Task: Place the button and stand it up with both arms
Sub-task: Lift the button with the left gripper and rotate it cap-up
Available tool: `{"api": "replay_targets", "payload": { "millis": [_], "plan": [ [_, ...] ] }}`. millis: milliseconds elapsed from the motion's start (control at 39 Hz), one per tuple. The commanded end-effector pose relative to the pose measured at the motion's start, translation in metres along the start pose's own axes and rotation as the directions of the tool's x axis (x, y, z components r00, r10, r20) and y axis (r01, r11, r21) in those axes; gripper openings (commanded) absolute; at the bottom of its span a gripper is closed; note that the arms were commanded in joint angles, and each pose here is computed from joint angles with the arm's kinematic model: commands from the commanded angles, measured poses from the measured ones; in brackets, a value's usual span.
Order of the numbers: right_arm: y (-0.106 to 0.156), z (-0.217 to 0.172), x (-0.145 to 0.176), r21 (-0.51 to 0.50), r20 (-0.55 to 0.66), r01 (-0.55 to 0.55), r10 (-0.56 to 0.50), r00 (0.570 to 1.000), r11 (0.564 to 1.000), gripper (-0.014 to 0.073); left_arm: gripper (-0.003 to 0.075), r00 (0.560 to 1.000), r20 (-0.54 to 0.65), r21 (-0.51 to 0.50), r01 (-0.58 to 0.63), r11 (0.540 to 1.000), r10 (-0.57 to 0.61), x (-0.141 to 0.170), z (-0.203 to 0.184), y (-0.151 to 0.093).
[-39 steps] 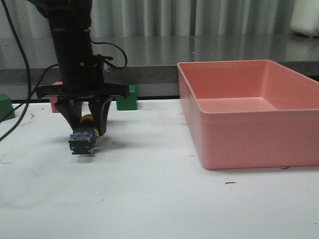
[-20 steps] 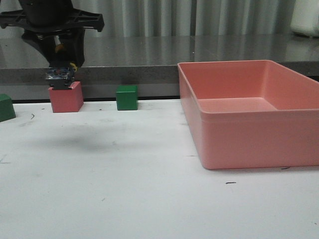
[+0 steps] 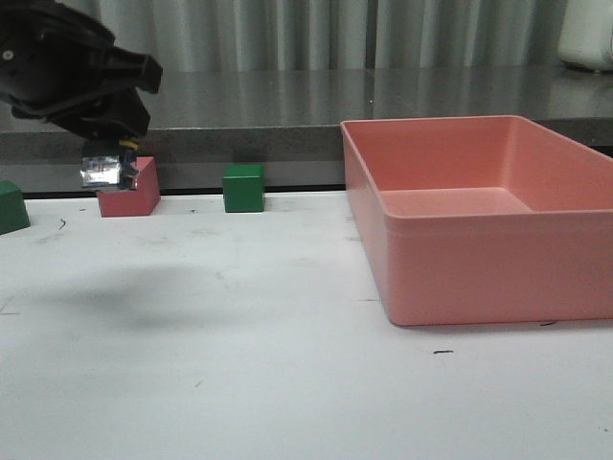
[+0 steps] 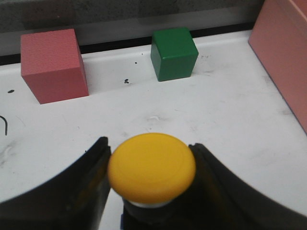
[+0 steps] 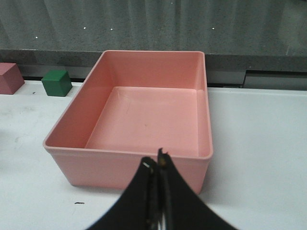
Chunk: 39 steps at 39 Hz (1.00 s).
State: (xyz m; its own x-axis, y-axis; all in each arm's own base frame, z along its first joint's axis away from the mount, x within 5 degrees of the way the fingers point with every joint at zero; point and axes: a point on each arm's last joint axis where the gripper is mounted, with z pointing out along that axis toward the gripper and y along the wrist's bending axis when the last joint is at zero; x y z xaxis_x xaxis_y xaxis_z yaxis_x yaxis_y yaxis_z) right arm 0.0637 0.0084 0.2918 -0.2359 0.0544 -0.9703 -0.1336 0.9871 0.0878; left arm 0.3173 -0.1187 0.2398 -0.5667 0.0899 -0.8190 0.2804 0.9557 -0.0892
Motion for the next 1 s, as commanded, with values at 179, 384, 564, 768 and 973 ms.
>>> {"api": "replay_targets", "payload": {
  "millis": [179,384,564,768,973],
  "plan": [
    [0.001,-0.002,-0.015,-0.004,0.098,0.025,-0.025,0.995,1.0,-0.006,0.0243,0.922,0.38,0.096,-0.117,0.988,0.072,0.02,-0.017,0.007],
    [0.001,-0.002,-0.015,-0.004,0.098,0.025,-0.025,0.995,1.0,-0.006,0.0243,0.873,0.479,-0.014,-0.092,0.996,0.088,0.052,-0.023,0.022],
    [0.001,-0.002,-0.015,-0.004,0.098,0.025,-0.025,0.995,1.0,-0.006,0.0243,0.843,0.537,-0.071,0.008,0.997,0.032,0.07,-0.021,0.032],
    [0.001,-0.002,-0.015,-0.004,0.098,0.025,-0.025,0.995,1.0,-0.006,0.0243,0.855,0.517,-0.051,-0.019,0.998,0.043,0.093,-0.002,0.024],
    [0.001,-0.002,-0.015,-0.004,0.098,0.025,-0.025,0.995,1.0,-0.006,0.0243,0.875,0.482,-0.052,-0.012,0.999,0.036,0.113,0.015,0.017]
  ]
}}
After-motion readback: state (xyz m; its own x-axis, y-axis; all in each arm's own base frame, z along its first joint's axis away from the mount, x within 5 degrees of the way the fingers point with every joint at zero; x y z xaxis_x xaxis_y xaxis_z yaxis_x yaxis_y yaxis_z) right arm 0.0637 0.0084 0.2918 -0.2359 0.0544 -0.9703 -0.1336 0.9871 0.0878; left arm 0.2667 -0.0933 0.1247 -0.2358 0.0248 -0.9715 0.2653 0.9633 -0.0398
